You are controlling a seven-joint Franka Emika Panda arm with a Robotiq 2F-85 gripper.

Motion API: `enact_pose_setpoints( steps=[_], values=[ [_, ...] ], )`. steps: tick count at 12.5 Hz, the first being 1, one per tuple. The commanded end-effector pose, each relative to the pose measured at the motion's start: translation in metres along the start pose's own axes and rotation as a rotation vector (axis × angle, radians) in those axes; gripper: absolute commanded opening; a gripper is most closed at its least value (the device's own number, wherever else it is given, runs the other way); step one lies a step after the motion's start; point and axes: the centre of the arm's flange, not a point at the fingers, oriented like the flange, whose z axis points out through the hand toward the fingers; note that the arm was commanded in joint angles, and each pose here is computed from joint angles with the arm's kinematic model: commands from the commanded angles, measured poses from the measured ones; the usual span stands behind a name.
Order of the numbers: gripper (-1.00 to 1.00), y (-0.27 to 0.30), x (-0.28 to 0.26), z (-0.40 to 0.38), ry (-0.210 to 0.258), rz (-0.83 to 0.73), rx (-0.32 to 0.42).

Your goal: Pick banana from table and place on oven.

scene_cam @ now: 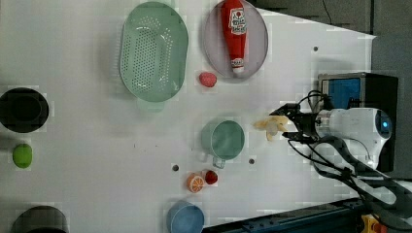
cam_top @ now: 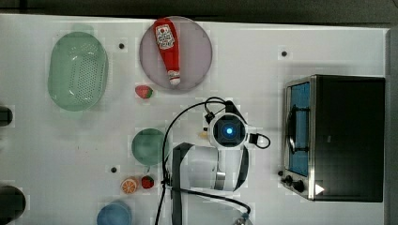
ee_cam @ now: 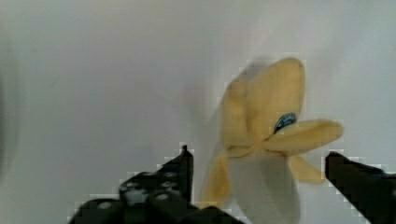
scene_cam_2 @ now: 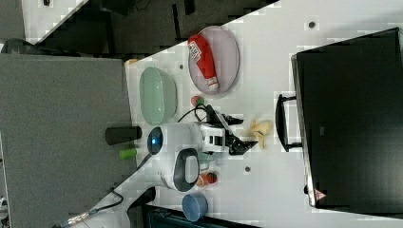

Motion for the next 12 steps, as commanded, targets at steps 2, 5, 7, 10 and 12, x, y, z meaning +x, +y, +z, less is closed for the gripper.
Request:
enact_pose_setpoints(
  steps=[2,5,7,10,12],
  values=[
    [0.18,0.008,0.002,0.016,0.006,0.015,0.003],
    [-0.48,0.007,0.004,0.014,0.010,0.016,0.008],
    [-0.49,0.005,0.005,0.008,0.017,0.015,0.017],
    [-0.49,-0.008,0.015,-0.036,0.071,0.016,0.091],
    [-0.49,-0.016,0.021,-0.095,0.109,0.014,0.150]
  ],
)
